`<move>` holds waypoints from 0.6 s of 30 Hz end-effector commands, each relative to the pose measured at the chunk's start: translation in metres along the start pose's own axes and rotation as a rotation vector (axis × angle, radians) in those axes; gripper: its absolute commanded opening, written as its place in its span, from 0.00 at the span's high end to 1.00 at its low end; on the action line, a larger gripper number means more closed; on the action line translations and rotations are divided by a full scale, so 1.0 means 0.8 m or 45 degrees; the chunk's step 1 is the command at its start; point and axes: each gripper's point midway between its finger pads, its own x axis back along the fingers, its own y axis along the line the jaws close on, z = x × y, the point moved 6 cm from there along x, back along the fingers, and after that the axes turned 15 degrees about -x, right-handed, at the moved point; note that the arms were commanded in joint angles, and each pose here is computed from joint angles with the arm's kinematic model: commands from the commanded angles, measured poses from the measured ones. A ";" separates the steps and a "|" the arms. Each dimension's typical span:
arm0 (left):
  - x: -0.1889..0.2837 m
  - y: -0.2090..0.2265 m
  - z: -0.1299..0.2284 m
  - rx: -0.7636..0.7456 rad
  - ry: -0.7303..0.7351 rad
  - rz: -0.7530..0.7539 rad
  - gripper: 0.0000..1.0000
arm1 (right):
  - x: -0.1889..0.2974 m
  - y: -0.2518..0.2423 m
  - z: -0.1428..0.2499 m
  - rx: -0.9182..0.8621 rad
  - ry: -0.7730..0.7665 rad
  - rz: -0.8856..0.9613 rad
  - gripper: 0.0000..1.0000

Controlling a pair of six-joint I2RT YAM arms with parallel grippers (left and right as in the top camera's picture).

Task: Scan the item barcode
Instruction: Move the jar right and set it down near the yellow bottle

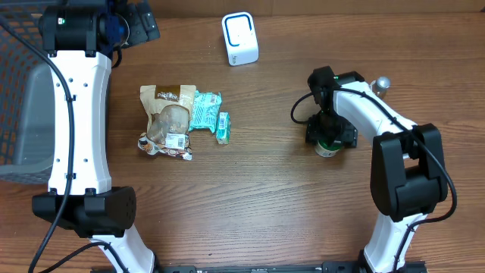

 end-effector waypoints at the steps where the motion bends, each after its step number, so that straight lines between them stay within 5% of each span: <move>1: 0.010 0.001 -0.006 0.008 -0.033 0.000 0.00 | 0.001 0.002 0.001 -0.005 0.013 -0.018 0.16; 11: 0.010 0.001 -0.006 0.008 -0.033 0.000 0.01 | 0.127 0.019 -0.037 -0.027 -0.133 -0.189 0.04; 18: 0.010 0.001 -0.005 0.008 -0.033 0.000 0.00 | 0.134 0.062 -0.013 0.082 0.028 -0.476 0.00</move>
